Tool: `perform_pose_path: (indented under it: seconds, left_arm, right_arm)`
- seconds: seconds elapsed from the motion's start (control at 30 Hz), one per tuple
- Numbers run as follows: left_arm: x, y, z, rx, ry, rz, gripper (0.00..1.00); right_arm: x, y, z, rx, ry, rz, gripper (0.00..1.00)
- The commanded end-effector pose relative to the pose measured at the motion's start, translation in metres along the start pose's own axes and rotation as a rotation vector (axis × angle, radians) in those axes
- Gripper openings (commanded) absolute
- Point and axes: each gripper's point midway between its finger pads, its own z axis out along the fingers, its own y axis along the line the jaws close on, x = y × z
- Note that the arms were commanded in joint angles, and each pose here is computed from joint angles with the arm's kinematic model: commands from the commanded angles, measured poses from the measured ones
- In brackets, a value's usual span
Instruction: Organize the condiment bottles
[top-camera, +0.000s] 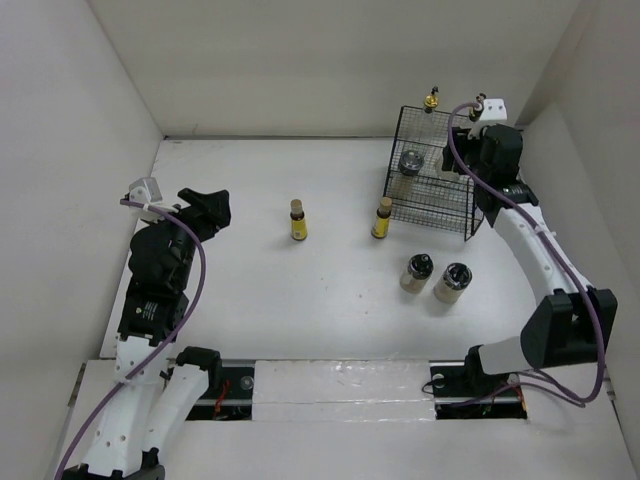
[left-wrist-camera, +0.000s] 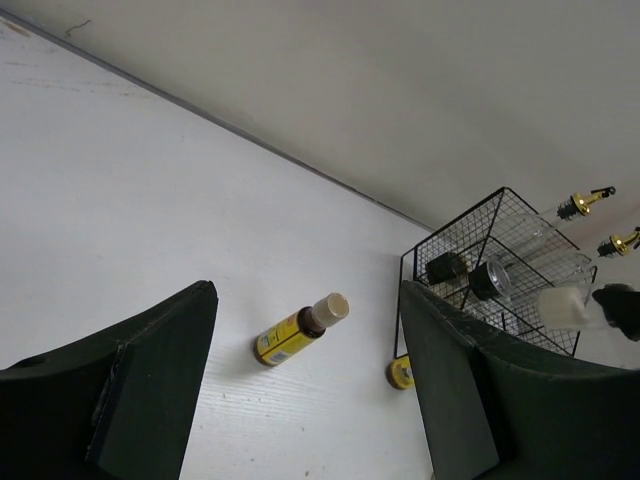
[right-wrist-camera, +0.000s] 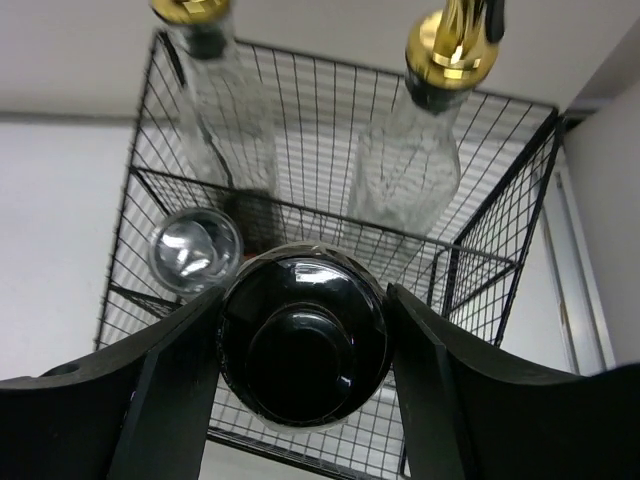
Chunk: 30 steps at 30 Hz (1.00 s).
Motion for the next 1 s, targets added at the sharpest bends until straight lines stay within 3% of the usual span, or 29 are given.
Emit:
perform_pose_path:
  seconds: [0.0, 0.47, 0.73, 0.97]
  left_arm:
    - [-0.011, -0.008, -0.002, 0.032, -0.043, 0.007, 0.70]
    - [-0.009, -0.007, 0.001, 0.027, -0.036, 0.008, 0.70]
    - [-0.010, -0.005, 0.001, 0.019, -0.041, 0.008, 0.70]
    - [-0.009, -0.007, 0.000, 0.030, -0.035, 0.008, 0.70]
  right_arm:
    - [-0.076, -0.004, -0.007, -0.035, -0.202, 0.004, 0.37]
    - [-0.037, -0.007, 0.044, -0.064, -0.155, 0.013, 0.37]
    - [0.028, 0.005, 0.070, -0.060, -0.022, 0.030, 0.35]
    - [0.089, 0.020, 0.091, -0.070, 0.113, 0.038, 0.48]
